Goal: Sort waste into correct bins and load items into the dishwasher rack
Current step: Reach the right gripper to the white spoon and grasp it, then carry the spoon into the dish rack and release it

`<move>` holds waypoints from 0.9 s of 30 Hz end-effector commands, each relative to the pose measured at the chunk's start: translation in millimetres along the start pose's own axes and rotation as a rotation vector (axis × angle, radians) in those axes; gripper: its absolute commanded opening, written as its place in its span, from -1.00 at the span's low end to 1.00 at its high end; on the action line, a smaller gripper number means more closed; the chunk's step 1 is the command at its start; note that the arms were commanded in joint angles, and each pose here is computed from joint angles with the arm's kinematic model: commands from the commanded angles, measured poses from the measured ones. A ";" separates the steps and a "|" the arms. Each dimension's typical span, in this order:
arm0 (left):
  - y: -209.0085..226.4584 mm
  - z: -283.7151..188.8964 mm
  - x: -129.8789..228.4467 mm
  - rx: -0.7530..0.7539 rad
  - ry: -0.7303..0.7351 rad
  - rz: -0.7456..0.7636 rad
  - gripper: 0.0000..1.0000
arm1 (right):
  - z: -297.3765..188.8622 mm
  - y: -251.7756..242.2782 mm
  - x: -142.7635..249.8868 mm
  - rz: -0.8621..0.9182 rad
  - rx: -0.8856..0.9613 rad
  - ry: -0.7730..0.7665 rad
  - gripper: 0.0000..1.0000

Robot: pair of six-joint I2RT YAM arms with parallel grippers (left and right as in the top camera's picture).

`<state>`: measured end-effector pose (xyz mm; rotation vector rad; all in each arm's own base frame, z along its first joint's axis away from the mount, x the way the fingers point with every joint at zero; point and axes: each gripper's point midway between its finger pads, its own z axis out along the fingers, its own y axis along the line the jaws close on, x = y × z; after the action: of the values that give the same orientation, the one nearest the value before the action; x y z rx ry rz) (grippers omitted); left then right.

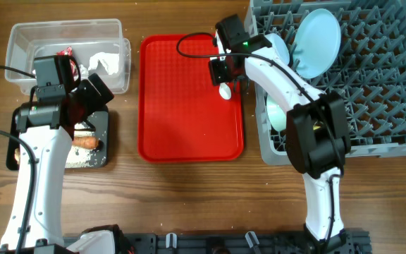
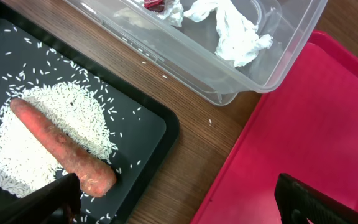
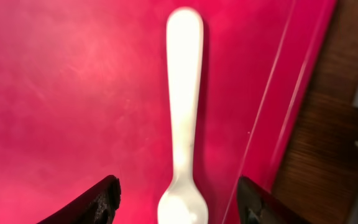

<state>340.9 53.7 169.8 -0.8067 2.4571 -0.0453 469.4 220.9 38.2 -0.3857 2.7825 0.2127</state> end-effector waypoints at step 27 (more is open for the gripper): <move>-0.3 -10.0 -11.2 0.005 -0.043 -0.021 1.00 | -4.7 13.4 12.2 0.028 -0.073 0.054 -0.91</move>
<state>340.9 53.7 169.8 -0.8067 2.4571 -0.0453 456.7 226.7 6.4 -0.3707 2.8794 0.2740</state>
